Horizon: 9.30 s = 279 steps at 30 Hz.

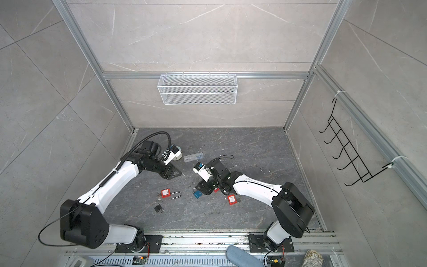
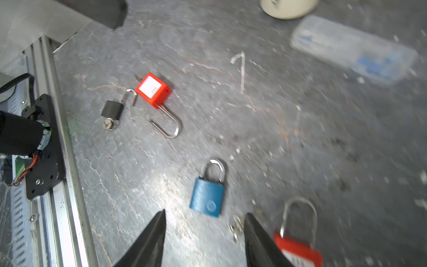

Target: Lock with the key

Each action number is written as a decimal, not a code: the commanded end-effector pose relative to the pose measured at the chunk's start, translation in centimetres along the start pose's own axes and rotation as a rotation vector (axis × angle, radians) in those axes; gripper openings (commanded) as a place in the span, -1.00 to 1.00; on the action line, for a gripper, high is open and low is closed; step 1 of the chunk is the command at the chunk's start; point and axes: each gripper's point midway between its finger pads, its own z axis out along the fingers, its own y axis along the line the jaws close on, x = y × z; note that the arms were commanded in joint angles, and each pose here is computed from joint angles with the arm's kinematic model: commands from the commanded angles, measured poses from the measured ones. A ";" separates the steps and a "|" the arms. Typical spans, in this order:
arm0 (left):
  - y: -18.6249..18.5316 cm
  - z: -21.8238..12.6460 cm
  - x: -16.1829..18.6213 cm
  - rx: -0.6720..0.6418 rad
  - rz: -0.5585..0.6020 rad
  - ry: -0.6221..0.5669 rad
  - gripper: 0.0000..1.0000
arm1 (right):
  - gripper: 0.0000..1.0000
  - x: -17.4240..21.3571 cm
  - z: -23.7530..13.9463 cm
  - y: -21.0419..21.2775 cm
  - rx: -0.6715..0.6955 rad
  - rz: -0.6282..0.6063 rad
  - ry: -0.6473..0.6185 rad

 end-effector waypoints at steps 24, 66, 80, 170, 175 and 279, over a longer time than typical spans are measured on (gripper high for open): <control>9.6 1.0 9.2 -0.401 -0.758 0.121 0.29 | 0.20 0.5 12.6 1.6 0.300 0.002 0.160; 1.9 6.2 13.3 -0.261 -0.969 0.253 0.28 | 0.20 -2.2 2.5 -3.8 0.402 0.368 0.013; 4.1 5.1 12.5 -0.303 -0.942 0.215 0.35 | 0.24 4.0 8.7 3.4 0.343 -0.064 0.280; 8.8 -6.9 0.2 -0.526 -0.403 -0.395 -0.02 | 0.06 6.5 11.0 5.1 0.420 0.233 0.560; 8.6 -6.9 0.7 -0.534 -0.370 -0.375 0.15 | -0.19 5.8 11.3 5.3 0.383 0.164 0.536; -13.5 0.4 -6.0 0.562 0.162 -0.405 -1.00 | -0.53 -13.3 -10.3 2.3 0.509 -1.051 -0.504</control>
